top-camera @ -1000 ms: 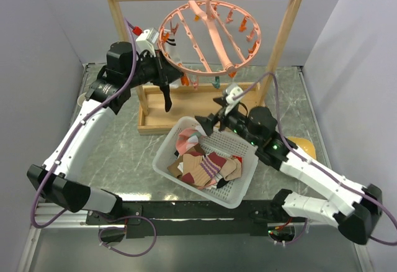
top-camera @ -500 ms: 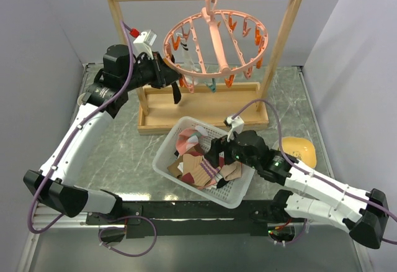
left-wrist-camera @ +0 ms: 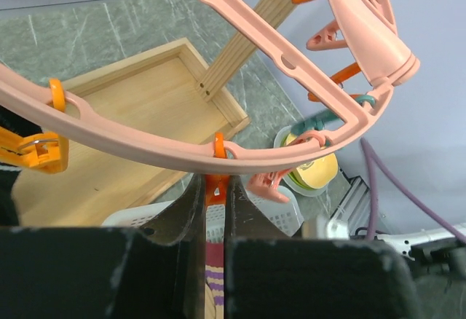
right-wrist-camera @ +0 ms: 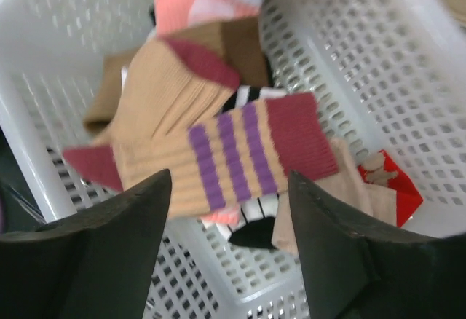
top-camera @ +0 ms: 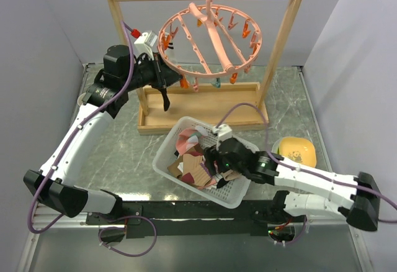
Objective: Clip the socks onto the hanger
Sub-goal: Pick up the sock from the bin.
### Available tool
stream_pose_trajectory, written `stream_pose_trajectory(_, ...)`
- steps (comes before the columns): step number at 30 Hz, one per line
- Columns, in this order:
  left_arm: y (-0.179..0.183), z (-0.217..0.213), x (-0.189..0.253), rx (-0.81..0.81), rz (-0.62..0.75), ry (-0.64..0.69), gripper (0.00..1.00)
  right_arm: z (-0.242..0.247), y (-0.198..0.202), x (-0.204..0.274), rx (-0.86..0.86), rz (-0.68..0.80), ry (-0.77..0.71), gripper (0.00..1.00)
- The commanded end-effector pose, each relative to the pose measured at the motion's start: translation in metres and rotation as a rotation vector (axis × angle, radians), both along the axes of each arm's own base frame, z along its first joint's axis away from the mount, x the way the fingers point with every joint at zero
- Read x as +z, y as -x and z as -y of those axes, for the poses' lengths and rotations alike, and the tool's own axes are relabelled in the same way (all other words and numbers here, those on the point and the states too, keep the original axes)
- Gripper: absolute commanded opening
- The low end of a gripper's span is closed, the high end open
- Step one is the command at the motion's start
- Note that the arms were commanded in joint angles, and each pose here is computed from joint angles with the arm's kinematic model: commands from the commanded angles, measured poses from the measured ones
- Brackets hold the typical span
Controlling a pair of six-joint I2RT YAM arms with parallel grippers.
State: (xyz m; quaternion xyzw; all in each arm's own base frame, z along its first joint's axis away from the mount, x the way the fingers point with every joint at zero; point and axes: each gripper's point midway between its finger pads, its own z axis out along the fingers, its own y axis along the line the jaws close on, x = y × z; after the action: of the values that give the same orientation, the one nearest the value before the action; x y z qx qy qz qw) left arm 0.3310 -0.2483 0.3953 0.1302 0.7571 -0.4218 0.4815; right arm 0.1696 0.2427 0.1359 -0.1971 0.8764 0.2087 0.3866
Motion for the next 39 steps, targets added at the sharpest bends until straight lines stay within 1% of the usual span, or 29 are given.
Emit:
stream_pose_trajectory(1, 0.007, 0.000, 0.020, -0.026, 0.066, 0.028, 0.01, 0.015, 0.008, -0.006, 0.011, -0.001, 0.238, 0.80)
stream_pose_trajectory(2, 0.007, 0.000, 0.021, -0.026, 0.066, 0.028, 0.01, 0.018, 0.005, -0.009, -0.048, -0.041, 0.290, 0.80)
stream_pose_trajectory(3, 0.006, 0.000, 0.020, -0.026, 0.064, 0.028, 0.01, 0.033, 0.003, -0.013, -0.125, -0.063, 0.358, 0.80)
stream_pose_trajectory(4, 0.006, 0.001, 0.021, -0.028, 0.068, 0.027, 0.01, 0.044, 0.011, -0.023, -0.198, -0.135, 0.400, 0.80)
stream_pose_trajectory(6, 0.006, 0.001, 0.020, -0.029, 0.064, 0.027, 0.01, 0.037, 0.018, -0.024, -0.219, -0.188, 0.335, 0.81)
stream_pose_trajectory(7, 0.006, 0.001, 0.021, -0.029, 0.066, 0.028, 0.01, 0.022, 0.023, -0.020, -0.220, -0.224, 0.223, 0.81)
stream_pose_trajectory(9, 0.005, 0.002, 0.020, -0.030, 0.064, 0.029, 0.01, 0.023, 0.025, -0.030, -0.248, -0.266, 0.167, 0.81)
stream_pose_trajectory(10, 0.005, 0.002, 0.020, -0.029, 0.063, 0.029, 0.01, 0.020, 0.027, -0.032, -0.263, -0.297, 0.115, 0.80)
stream_pose_trajectory(13, 0.004, 0.003, 0.020, -0.031, 0.060, 0.032, 0.01, 0.026, 0.020, -0.045, -0.334, -0.348, 0.057, 0.75)
stream_pose_trajectory(17, 0.005, 0.004, 0.021, -0.035, 0.060, 0.035, 0.01, 0.023, 0.012, -0.054, -0.358, -0.409, -0.061, 0.72)
stream_pose_trajectory(21, 0.005, 0.004, 0.019, -0.037, 0.058, 0.036, 0.01, 0.019, 0.001, -0.054, -0.370, -0.405, -0.134, 0.68)
stream_pose_trajectory(24, 0.006, 0.003, 0.019, -0.038, 0.058, 0.037, 0.01, 0.017, -0.005, -0.054, -0.378, -0.405, -0.154, 0.65)
stream_pose_trajectory(31, 0.007, 0.003, 0.020, -0.041, 0.058, 0.040, 0.01, 0.014, -0.009, -0.055, -0.392, -0.409, -0.158, 0.61)
stream_pose_trajectory(33, 0.008, 0.003, 0.019, -0.041, 0.055, 0.039, 0.01, 0.013, -0.009, -0.056, -0.384, -0.411, -0.153, 0.58)
stream_pose_trajectory(35, 0.009, 0.003, 0.017, -0.044, 0.052, 0.038, 0.01, 0.015, -0.014, -0.046, -0.399, -0.382, -0.154, 0.54)
stream_pose_trajectory(37, 0.009, 0.003, 0.017, -0.043, 0.053, 0.035, 0.01, 0.014, -0.022, -0.022, -0.379, -0.313, -0.172, 0.53)
stream_pose_trajectory(39, 0.009, 0.002, 0.016, -0.043, 0.051, 0.033, 0.01, 0.016, -0.020, -0.014, -0.341, -0.290, -0.131, 0.51)
